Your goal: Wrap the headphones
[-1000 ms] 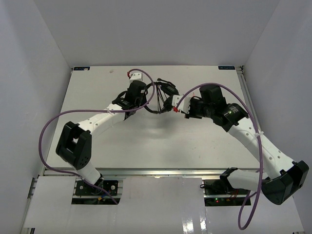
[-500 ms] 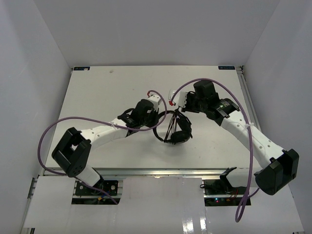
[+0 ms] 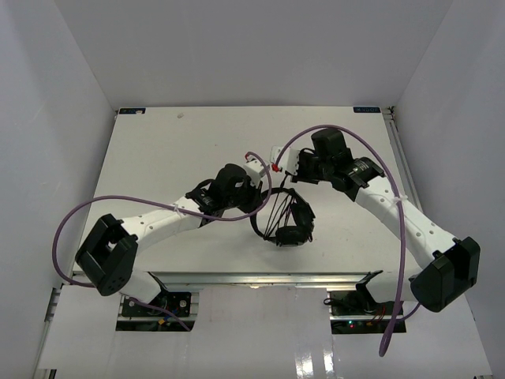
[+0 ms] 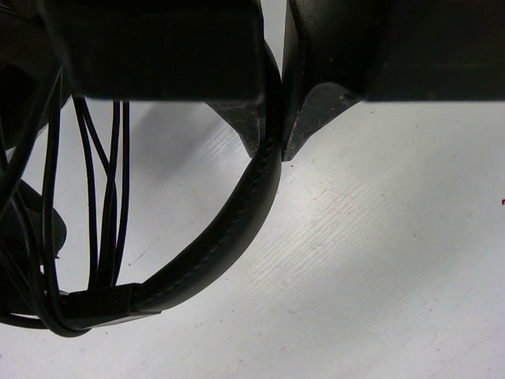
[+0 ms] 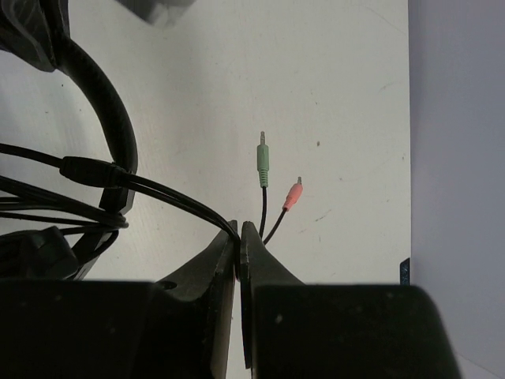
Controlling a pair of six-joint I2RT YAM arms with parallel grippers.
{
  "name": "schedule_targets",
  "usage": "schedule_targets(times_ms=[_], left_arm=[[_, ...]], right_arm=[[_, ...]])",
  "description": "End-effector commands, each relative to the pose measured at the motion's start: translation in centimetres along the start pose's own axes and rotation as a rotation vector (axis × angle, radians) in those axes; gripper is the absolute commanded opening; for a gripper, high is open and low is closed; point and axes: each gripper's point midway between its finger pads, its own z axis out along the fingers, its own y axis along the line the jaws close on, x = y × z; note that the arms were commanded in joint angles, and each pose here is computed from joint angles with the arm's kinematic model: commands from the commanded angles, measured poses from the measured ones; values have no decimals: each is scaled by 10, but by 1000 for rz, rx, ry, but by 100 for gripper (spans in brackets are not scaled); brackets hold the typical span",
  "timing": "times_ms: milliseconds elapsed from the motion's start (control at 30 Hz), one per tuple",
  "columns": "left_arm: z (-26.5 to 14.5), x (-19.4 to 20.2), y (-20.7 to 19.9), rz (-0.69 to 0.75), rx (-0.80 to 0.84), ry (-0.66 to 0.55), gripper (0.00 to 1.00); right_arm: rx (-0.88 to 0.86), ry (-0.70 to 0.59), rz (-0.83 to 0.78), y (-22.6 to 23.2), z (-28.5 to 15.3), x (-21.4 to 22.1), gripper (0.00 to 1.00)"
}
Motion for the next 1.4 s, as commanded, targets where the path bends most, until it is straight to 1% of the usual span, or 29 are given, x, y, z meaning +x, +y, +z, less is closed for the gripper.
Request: schedule_targets(times_ms=[0,167,233,333,367,433,567,667,767,867,933,1033,1133,1367], left_arm=[[-6,-10,-21,29,84,-10,0],[-22,-28,-18,12,50,-74,0],[-31,-34,-16,3,31,-103,0],[-46,-42,-16,-16,22,-136,0],[-46,-41,-16,-18,18,-136,0],[-53,-43,-17,-34,17,-148,0],[-59,-42,-19,-60,25,-165,0],[-55,-36,-19,-78,31,-154,0],[-45,-24,-11,-103,-3,-139,0],[-34,-16,-3,-135,-40,-134,0],[-29,-10,8,-147,-97,-136,0],[-20,-12,26,-166,-160,-168,0],[-13,-9,42,-186,-203,-177,0],[8,-6,75,-230,-250,-191,0]], right_arm=[[91,-79,15,-31,-9,-23,8],[98,-85,50,-22,-8,-5,8],[93,-98,99,-19,-10,6,8],[58,-162,189,-13,-11,11,8],[60,-153,218,-13,-11,18,8],[-3,-204,283,-4,-8,21,8],[-179,-307,374,31,5,14,8],[-305,-402,436,52,12,2,8],[-394,-434,520,66,26,1,8],[-448,-435,603,72,41,6,8],[-473,-433,643,72,47,9,8],[-534,-423,716,78,64,16,8],[-568,-390,776,83,81,27,9],[-615,-329,891,92,112,49,10]])
